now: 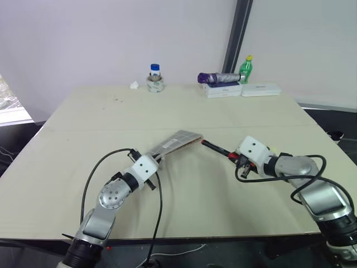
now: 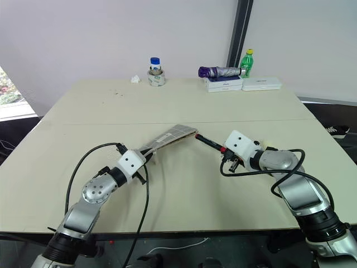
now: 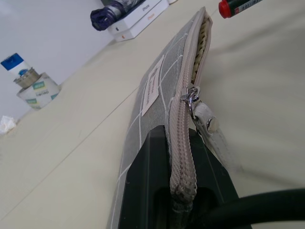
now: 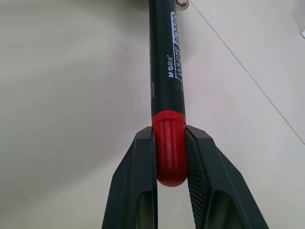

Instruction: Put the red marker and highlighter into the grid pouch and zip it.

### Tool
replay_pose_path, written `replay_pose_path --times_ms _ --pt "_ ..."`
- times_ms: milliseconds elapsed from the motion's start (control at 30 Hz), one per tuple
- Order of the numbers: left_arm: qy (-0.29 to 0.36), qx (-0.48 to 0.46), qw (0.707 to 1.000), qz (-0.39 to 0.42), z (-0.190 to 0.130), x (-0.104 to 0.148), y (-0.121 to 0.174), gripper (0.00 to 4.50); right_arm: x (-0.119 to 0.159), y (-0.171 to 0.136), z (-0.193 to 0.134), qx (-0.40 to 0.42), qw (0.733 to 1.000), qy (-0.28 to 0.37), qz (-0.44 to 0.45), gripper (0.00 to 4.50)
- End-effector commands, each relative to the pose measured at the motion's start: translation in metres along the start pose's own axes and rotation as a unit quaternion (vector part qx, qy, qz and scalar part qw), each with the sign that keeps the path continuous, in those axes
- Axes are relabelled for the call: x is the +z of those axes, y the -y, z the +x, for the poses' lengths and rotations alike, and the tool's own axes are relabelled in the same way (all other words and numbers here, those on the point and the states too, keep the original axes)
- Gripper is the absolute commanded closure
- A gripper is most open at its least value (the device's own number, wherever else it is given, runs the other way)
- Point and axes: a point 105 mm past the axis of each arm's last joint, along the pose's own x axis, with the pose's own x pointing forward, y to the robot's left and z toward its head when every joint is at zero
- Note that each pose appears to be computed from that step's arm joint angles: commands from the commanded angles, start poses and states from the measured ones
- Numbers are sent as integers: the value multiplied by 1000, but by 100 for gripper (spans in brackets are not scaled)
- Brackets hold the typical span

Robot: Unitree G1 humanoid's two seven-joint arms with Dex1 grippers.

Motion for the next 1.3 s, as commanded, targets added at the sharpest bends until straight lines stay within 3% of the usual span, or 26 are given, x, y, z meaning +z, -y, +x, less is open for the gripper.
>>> replay_pose_path --times_ms 33,667,833,1100,1300 --pt "27 7 1000 9 1 13 -5 450 12 5 -1 -10 1000 22 -12 422" --pt "31 -13 999 19 0 14 1 450 25 -3 3 6 999 29 -28 422" --pt "39 -26 998 29 -1 17 4 450 23 -3 3 6 998 19 -61 422" --pt "51 -111 990 68 -5 22 21 450 19 -15 6 32 983 0 -182 422" --pt "72 -152 983 74 -2 32 25 450 41 -34 14 58 971 44 -229 422"
